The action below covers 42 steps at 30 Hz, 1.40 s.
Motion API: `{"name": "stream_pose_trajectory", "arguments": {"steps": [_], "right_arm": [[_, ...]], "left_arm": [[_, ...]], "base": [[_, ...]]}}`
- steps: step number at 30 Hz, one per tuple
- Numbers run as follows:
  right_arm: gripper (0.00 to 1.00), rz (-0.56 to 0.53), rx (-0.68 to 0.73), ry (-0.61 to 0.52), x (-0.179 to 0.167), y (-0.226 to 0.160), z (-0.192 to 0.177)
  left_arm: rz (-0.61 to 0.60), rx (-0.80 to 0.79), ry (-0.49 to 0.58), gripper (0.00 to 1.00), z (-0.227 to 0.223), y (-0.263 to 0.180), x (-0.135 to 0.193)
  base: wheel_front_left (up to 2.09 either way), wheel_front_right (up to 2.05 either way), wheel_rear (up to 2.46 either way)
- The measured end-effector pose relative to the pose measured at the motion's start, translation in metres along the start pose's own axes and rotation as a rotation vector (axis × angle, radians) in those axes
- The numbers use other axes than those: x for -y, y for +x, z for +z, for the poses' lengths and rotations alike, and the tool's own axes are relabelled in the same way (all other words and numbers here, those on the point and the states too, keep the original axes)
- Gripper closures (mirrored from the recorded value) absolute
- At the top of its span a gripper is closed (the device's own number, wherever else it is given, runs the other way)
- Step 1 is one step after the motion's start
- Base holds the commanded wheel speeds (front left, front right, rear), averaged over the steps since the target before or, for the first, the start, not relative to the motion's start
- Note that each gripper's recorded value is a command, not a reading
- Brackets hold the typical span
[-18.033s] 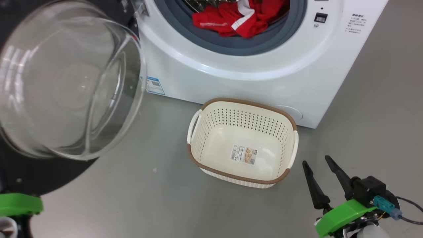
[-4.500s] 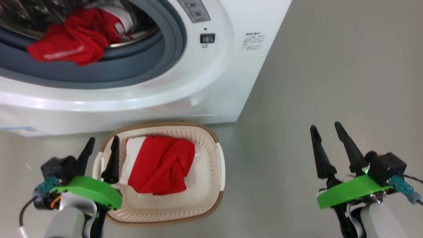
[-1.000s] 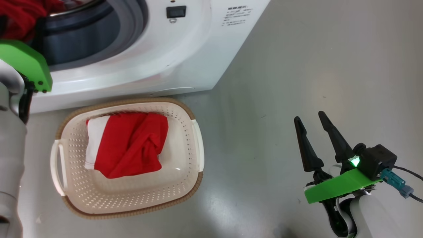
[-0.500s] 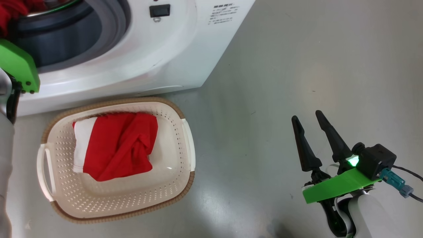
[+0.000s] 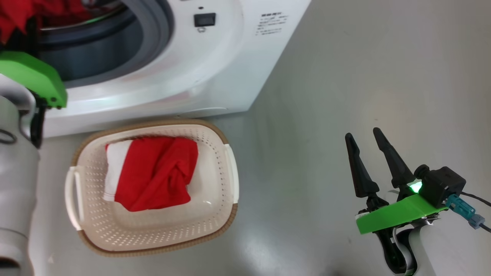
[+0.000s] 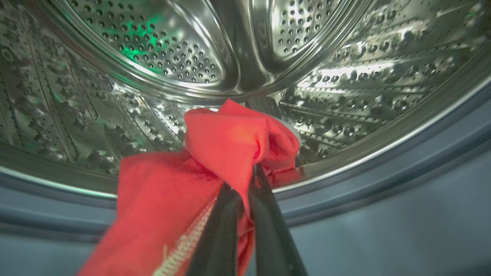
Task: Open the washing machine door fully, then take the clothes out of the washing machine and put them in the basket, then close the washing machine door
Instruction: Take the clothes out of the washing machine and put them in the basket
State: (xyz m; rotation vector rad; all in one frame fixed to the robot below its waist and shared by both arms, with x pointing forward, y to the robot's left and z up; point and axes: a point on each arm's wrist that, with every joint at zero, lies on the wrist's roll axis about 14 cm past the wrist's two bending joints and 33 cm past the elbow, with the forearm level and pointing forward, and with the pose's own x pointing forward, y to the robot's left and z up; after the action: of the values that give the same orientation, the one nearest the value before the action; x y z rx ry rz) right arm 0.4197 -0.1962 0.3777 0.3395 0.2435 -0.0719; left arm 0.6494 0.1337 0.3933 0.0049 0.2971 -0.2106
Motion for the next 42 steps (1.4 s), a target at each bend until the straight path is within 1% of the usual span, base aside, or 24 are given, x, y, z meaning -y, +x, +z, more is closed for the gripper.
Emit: {"name": "stream_pose_trajectory", "arguments": {"steps": [3, 15, 28, 42], "right_arm": [[0.00, 0.015, 0.010, -0.003, -0.005, 0.001, 0.003], [0.00, 0.050, 0.035, -0.013, -0.018, -0.006, 0.013], [0.00, 0.082, 0.047, -0.016, -0.030, -0.008, 0.017], [0.00, 0.085, 0.036, -0.015, -0.031, -0.007, 0.013]], "left_arm": [[0.000, 0.073, -0.031, 1.00, 0.017, -0.010, 0.001], [0.035, 0.262, -0.148, 1.00, 0.045, -0.076, 0.002], [0.101, 0.469, -0.187, 1.00, 0.084, -0.143, -0.008], [0.127, 0.721, -0.173, 1.00, 0.139, -0.202, -0.014]], "base": [[0.00, 0.00, 0.00], [0.00, 0.00, 0.00], [0.00, 0.00, 0.00], [0.00, 0.00, 0.00]]}}
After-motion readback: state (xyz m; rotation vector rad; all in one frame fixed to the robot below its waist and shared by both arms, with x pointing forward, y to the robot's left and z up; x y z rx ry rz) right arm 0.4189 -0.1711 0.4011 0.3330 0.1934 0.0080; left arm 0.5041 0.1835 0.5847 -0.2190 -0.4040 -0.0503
